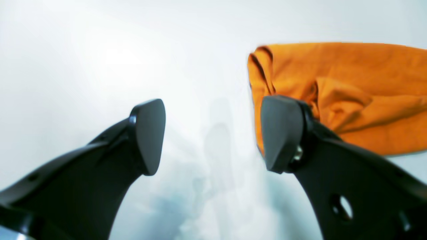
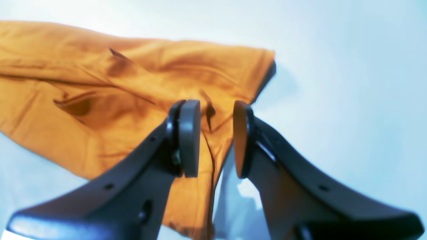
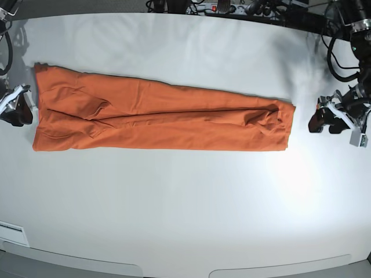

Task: Fold the T-shirt properly
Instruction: 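Open both grippers and withdraw them from the folded strip, then grasp the strip's hem end with the left gripper and collar end with the right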

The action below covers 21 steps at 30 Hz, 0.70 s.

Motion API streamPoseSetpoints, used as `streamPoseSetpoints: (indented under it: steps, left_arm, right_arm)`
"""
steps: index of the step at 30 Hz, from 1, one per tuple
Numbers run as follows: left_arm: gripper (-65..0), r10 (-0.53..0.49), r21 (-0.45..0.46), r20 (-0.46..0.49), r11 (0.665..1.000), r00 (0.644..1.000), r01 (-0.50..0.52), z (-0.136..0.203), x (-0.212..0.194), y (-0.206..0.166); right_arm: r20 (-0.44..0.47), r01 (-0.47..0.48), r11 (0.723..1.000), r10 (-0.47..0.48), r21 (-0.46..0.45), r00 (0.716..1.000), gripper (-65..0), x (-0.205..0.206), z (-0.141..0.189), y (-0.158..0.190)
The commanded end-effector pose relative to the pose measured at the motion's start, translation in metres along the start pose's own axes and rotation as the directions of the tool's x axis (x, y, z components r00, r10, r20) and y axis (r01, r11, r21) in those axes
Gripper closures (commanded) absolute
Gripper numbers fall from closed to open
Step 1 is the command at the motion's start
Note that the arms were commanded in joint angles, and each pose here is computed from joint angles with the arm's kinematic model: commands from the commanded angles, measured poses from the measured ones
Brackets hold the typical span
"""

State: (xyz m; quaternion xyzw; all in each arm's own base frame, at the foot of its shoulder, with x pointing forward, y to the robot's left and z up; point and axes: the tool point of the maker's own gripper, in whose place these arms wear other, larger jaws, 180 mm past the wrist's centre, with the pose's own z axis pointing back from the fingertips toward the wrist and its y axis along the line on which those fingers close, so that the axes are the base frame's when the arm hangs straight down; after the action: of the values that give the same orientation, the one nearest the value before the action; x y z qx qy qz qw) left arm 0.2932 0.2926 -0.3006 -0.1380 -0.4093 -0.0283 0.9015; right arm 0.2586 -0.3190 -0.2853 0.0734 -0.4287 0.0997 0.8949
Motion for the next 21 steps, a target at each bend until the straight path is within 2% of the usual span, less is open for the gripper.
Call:
streamPoseSetpoints:
  steps: [1, 7, 10, 13, 17, 21]
  left_arm:
    - [-45.8, -0.007, -0.006, 0.051, 1.0, 0.999, 0.007, 0.003, 0.015, 0.0]
    - [-45.8, 0.121, -0.029, 0.031, 0.992, 0.992, -0.12, -0.021, -0.01, 0.015]
    - [-45.8, 0.186, -0.12, -0.016, 0.975, 0.982, -0.187, -0.033, -0.021, 0.012]
    - [-45.8, 0.23, -0.234, -0.052, 0.943, 0.972, -0.235, -0.042, -0.026, -0.004]
    - [-45.8, 0.223, -0.327, -0.119, 0.911, 0.968, -0.25, -0.051, -0.037, -0.029]
    - [-45.8, 0.184, -0.371, -0.169, 0.898, 0.968, -0.236, -0.06, -0.048, -0.049]
  right_arm:
    - [0.042, -0.026, 1.0, 0.026, -0.004, 0.999, -19.9, 0.015, 0.006, -0.002]
    - [0.022, -0.023, 1.0, 0.023, -0.002, 1.0, -19.9, 0.009, 0.006, -0.002]
    - [0.024, -0.022, 1.0, 0.022, 0.001, 0.999, -19.9, 0.009, 0.006, -0.001]
    - [0.024, -0.022, 1.0, 0.021, 0.001, 0.999, -19.9, 0.009, 0.006, -0.001]
    - [0.025, -0.021, 1.0, 0.021, 0.001, 0.999, -19.9, 0.009, 0.006, -0.001]
    - [0.026, -0.02, 1.0, 0.02, 0.003, 0.999, -19.9, 0.01, 0.006, -0.001]
